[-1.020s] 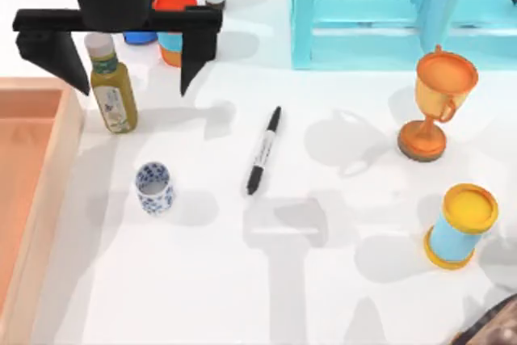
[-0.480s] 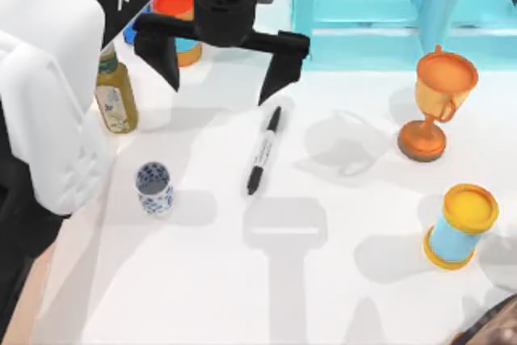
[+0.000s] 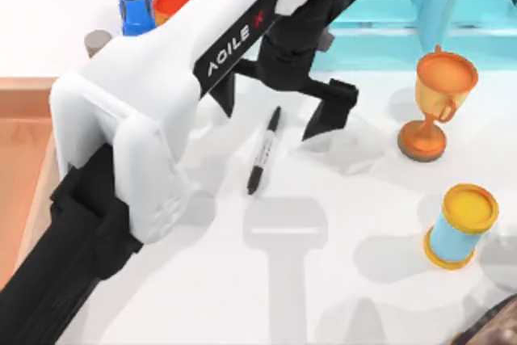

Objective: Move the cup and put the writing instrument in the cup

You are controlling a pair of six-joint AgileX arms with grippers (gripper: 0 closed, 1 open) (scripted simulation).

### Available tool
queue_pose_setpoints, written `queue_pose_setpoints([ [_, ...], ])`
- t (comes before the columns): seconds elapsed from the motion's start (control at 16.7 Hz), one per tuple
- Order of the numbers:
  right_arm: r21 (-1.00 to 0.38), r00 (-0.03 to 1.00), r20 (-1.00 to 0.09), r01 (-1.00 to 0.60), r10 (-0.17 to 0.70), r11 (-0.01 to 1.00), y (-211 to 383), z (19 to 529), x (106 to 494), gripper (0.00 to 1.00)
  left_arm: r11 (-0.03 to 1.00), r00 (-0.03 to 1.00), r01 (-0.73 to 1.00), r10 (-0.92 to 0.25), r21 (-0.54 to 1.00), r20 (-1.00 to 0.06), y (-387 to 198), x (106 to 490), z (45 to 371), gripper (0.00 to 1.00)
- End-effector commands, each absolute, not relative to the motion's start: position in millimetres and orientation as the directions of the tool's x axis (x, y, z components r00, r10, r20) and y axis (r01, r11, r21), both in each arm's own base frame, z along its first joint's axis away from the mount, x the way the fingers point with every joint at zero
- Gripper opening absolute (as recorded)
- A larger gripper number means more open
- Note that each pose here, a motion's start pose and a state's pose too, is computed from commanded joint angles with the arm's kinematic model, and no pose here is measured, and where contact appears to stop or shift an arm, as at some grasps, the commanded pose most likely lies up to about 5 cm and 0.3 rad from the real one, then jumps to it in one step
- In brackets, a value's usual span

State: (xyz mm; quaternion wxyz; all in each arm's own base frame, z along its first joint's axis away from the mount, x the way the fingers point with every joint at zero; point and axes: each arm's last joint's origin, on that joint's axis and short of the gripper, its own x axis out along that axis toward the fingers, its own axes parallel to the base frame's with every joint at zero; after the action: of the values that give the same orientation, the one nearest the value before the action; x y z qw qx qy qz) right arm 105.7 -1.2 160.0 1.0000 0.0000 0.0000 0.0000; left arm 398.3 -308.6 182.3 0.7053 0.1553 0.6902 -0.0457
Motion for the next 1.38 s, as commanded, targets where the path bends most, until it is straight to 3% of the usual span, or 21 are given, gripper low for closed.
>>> queue_pose_setpoints([
  [0.48, 0.000, 1.000, 0.000, 0.000, 0.000, 1.000, -1, 160, 106, 1.00, 0.947, 0.039, 0.280, 0.153, 0.158, -0.987, -309, 401, 174, 1.00],
  [1.38, 0.000, 1.000, 0.000, 0.000, 0.000, 1.000, -1, 160, 106, 1.00, 0.946, 0.039, 0.282, 0.154, 0.159, -0.987, -298, 405, 84, 1.00],
])
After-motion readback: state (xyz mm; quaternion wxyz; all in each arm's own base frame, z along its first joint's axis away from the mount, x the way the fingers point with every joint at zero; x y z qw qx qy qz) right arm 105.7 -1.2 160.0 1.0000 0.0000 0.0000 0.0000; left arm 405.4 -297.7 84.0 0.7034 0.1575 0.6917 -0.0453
